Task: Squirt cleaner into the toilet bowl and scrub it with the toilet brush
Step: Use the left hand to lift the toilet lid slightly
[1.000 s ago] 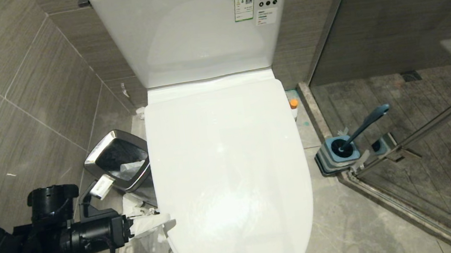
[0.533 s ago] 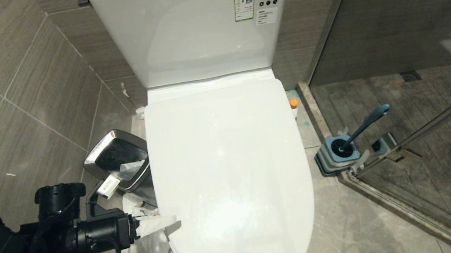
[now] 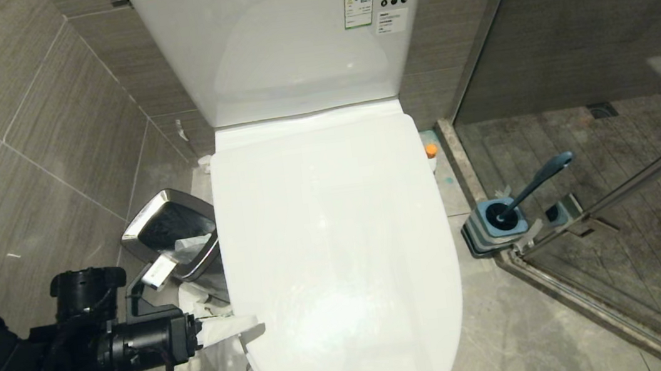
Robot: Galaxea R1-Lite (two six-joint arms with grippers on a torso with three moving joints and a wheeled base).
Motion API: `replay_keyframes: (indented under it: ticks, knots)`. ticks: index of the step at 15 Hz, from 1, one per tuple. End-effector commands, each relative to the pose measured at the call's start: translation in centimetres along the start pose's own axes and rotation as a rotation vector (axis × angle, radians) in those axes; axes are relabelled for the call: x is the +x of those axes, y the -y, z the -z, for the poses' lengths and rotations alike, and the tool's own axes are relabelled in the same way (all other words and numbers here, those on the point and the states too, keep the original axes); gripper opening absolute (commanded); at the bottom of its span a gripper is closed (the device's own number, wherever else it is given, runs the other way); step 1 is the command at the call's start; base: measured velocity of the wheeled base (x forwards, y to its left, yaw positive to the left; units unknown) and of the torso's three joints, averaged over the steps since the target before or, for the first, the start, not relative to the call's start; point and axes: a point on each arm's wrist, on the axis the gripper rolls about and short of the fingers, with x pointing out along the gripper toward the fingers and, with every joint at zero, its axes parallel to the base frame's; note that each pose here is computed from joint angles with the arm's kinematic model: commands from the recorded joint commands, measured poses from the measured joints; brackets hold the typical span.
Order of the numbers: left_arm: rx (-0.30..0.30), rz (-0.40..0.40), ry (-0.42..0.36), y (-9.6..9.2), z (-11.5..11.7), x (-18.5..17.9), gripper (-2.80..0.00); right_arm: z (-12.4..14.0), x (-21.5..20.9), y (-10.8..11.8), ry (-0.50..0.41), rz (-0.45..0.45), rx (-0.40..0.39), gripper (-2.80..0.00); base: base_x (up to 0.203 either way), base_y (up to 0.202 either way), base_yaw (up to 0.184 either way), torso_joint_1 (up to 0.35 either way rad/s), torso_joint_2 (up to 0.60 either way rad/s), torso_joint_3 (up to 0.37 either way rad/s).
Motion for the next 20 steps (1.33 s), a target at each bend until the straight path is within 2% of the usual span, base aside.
replay_keyframes:
  ticks: [1, 8, 13, 16, 17, 20]
  knots:
    - [0.007, 0.109, 0.026, 1.1, -0.8, -1.1, 0.00, 0.0, 0.0, 0.0, 0.001, -0.001, -0.001, -2.80, 0.000, 0.000, 0.000, 0.000, 0.00, 0.000]
    - [0.020, 0.134, 0.036, 2.3, -1.0, -1.7, 0.00, 0.0, 0.0, 0.0, 0.001, -0.001, -0.001, -2.80, 0.000, 0.000, 0.000, 0.000, 0.00, 0.000]
    - [-0.013, 0.156, 0.042, 3.8, -1.6, -2.1, 0.00, 0.0, 0.0, 0.0, 0.001, -0.001, 0.000, -2.80, 0.000, 0.000, 0.000, 0.000, 0.00, 0.000]
    - [0.028, 0.176, 0.040, 5.5, -1.9, -2.2, 0.00, 0.0, 0.0, 0.0, 0.001, -0.001, -0.001, -2.80, 0.000, 0.000, 0.000, 0.000, 0.00, 0.000]
    - [0.025, 0.180, 0.042, 6.0, -2.0, -2.3, 0.00, 0.0, 0.0, 0.0, 0.001, -0.001, -0.001, -2.80, 0.000, 0.000, 0.000, 0.000, 0.00, 0.000]
    - [-0.034, 0.190, 0.058, 7.8, -3.0, -3.1, 0.00, 0.0, 0.0, 0.0, 0.001, -0.001, -0.001, -2.80, 0.000, 0.000, 0.000, 0.000, 0.00, 0.000]
